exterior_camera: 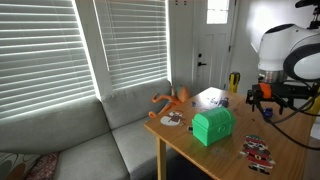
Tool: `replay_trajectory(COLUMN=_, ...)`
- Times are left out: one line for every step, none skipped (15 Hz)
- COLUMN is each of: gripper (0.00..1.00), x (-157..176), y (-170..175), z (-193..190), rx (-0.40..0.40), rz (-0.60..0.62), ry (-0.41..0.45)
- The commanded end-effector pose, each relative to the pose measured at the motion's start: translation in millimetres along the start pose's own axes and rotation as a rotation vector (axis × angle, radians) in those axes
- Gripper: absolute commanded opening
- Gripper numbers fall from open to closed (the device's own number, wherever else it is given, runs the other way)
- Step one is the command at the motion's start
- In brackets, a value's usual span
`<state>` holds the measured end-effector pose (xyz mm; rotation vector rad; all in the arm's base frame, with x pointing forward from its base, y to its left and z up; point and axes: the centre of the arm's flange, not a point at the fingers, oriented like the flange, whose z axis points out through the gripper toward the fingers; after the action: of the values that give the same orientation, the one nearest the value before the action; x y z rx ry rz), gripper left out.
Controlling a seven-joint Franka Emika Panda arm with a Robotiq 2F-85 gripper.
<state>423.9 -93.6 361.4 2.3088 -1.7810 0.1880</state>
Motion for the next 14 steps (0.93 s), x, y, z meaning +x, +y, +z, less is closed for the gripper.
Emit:
replay_trajectory(gripper=1.00, x=0.9, y=0.6, z=11.1, rx=-0.016, rz=0.008, ry=0.026)
replay_trajectory(gripper=1.00, x=0.9, y=0.9, z=13.2, rx=-0.022, rz=0.005, ry=0.028)
replay_trajectory(gripper=1.00, x=1.1, y=0.5, z=15.3, rx=-0.026, rz=0.002, ry=0.031)
replay_trajectory(gripper=1.00, x=0.6, y=0.9, z=16.9, rx=-0.031, rz=0.000, ry=0.033)
replay_trajectory(gripper=1.00, x=0.4, y=1.0, z=18.5, rx=-0.034, rz=0.000, ry=0.035)
replay_trajectory(gripper=1.00, x=1.0, y=1.1, z=20.1, rx=-0.032, rz=0.001, ry=0.035)
replay_trajectory(gripper=1.00, x=1.5, y=1.7, z=21.0, rx=-0.028, rz=-0.001, ry=0.030)
replay_trajectory(gripper=1.00, x=2.5, y=2.9, z=22.0, rx=-0.026, rz=0.004, ry=0.032)
replay_trajectory(gripper=1.00, x=3.6, y=4.4, z=22.0, rx=-0.025, rz=0.006, ry=0.031)
replay_trajectory(gripper=1.00, x=5.3, y=5.6, z=21.9, rx=-0.021, rz=0.010, ry=0.031)
replay_trajectory(gripper=1.00, x=6.1, y=6.3, z=21.8, rx=-0.020, rz=0.012, ry=0.031)
replay_trajectory(gripper=0.99, x=7.2, y=7.2, z=22.2, rx=-0.020, rz=0.015, ry=0.024)
replay_trajectory(gripper=0.95, x=8.2, y=7.6, z=23.1, rx=-0.020, rz=0.017, ry=0.021)
replay_trajectory(gripper=0.93, x=9.3, y=8.0, z=23.6, rx=-0.021, rz=0.020, ry=0.020)
